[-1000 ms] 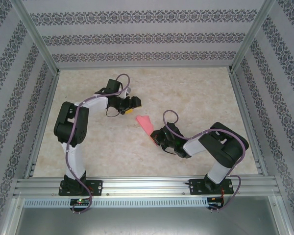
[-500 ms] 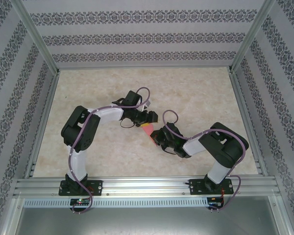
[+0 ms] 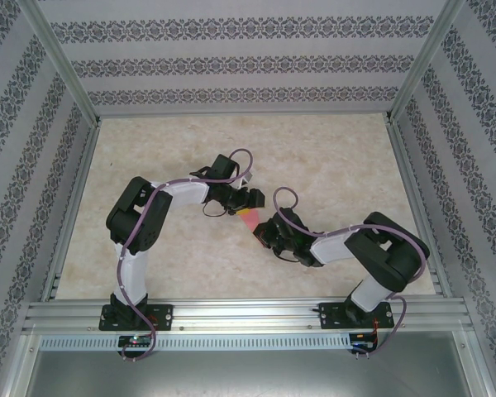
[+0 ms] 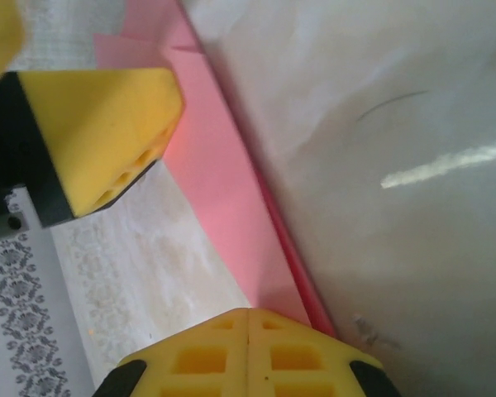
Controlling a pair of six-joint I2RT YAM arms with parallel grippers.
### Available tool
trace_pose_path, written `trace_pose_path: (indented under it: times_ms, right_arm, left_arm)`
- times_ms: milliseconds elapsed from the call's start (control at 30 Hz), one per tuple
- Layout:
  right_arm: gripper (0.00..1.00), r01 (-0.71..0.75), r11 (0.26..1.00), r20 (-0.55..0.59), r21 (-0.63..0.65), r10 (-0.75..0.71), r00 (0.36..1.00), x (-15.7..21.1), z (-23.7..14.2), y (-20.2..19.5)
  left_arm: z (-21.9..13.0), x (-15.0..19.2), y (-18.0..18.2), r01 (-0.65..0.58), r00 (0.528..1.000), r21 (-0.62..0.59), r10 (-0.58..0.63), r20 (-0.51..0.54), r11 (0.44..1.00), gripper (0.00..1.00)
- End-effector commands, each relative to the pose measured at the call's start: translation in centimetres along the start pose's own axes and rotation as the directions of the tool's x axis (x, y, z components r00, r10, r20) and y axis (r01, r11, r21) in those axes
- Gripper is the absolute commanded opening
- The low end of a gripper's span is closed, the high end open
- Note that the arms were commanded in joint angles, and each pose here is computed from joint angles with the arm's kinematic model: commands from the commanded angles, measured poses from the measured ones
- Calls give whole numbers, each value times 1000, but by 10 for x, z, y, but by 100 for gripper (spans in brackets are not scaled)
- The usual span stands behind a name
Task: Fold a paper plane with a square sheet of paper (pick it up from the middle)
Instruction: Fold the wing for the fifth time at the center of the table.
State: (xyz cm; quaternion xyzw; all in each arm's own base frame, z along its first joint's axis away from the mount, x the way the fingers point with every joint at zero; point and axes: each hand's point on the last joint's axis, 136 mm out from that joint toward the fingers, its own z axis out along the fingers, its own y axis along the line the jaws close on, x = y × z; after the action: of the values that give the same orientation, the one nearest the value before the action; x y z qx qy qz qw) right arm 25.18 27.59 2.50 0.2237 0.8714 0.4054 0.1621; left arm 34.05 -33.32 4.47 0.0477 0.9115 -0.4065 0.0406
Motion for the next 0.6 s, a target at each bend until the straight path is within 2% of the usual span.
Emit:
trace_pose_path:
  times_ms: [0, 167, 333, 567]
  right_arm:
    - [4, 77, 997, -1, 14, -77, 997, -2, -6, 17]
    - [4, 50, 994, 11, 94, -51, 999, -4, -4, -11]
    - [4, -6, 996, -33, 92, 9, 999, 13, 2, -36]
    - [4, 5, 982, -17, 188, -2, 1000, 24, -19, -61]
  left_arm:
    - [16, 10, 38, 27, 999, -87, -29, -24, 996, 74]
    - [16, 8, 34, 25, 999, -76, -27, -22, 997, 74]
    - [15, 7, 33, 25, 999, -75, -26, -22, 997, 74]
    - [15, 8, 35, 25, 999, -85, -27, -27, 996, 74]
